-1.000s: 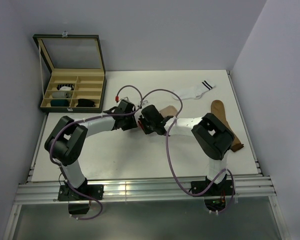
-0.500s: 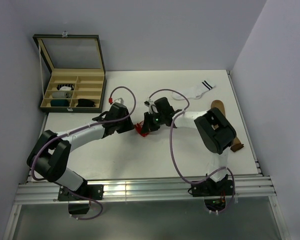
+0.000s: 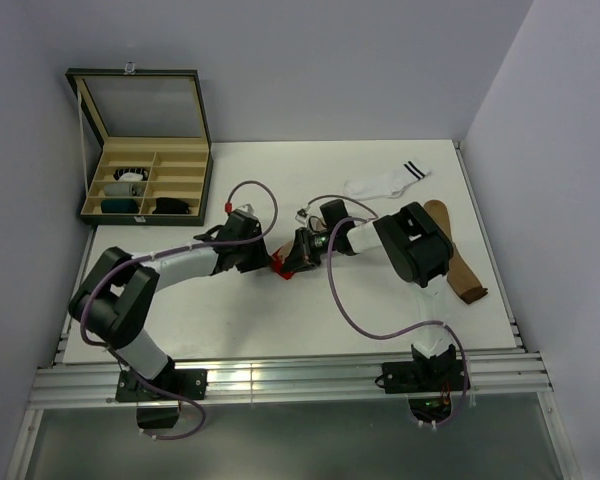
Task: Roll the socks
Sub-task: Roll the sock at the center of the board.
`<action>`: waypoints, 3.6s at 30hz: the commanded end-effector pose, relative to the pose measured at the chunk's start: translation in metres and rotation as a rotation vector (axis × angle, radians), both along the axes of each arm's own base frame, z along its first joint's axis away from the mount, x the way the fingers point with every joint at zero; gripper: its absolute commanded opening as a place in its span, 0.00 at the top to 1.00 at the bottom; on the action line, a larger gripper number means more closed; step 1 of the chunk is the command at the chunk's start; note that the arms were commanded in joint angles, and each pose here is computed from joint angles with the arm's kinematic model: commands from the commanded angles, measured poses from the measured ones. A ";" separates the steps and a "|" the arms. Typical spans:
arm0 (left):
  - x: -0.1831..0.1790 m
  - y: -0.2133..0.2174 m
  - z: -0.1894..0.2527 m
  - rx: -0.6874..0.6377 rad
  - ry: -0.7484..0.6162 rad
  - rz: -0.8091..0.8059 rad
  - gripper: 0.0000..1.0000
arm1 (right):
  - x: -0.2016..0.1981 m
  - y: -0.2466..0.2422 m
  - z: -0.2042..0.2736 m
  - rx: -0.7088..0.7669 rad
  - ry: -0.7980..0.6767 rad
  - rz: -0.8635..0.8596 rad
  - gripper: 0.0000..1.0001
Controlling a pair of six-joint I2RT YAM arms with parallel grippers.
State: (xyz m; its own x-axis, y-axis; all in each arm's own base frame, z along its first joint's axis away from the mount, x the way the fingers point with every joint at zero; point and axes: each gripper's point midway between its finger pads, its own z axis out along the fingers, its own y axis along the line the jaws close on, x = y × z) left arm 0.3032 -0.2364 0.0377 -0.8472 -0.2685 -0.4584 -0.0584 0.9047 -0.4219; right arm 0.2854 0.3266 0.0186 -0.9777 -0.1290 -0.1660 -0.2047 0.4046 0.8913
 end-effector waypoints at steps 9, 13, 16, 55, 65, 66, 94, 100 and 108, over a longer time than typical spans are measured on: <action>0.023 -0.016 0.002 0.006 -0.033 -0.034 0.59 | 0.011 -0.003 -0.012 0.014 0.048 -0.026 1.00; 0.026 -0.017 0.000 0.018 -0.029 -0.034 0.59 | 0.011 -0.003 -0.014 0.004 0.050 -0.028 1.00; 0.024 -0.013 -0.008 0.049 -0.002 -0.031 0.59 | 0.012 -0.004 -0.015 -0.005 0.052 -0.034 0.97; 0.020 0.000 -0.048 0.188 0.116 -0.039 0.63 | 0.023 -0.001 0.040 -0.058 -0.274 -0.174 0.82; 0.021 0.000 -0.048 0.193 0.111 -0.036 0.63 | 0.024 -0.043 0.004 -0.160 -0.189 -0.287 0.83; 0.021 0.000 -0.047 0.192 0.111 -0.037 0.63 | 0.024 -0.043 0.007 -0.157 -0.197 -0.283 0.83; 0.030 -0.005 -0.037 0.179 0.088 -0.034 0.63 | 0.061 -0.035 0.034 -0.334 -0.608 -0.256 0.61; 0.029 -0.005 -0.037 0.178 0.087 -0.033 0.63 | 0.066 -0.032 0.027 -0.342 -0.594 -0.255 0.65; 0.031 -0.006 -0.028 0.161 0.061 -0.020 0.62 | 0.059 -0.035 0.003 -0.397 -0.466 -0.261 0.97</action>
State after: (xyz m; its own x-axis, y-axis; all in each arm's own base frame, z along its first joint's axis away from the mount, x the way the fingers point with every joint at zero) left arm 0.3464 -0.2582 0.0236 -0.8627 -0.2089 -0.4605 -0.0427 0.9375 -0.3453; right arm 0.3418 0.2887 0.0269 -0.7981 -0.0497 -0.6005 -0.4239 0.7545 0.5010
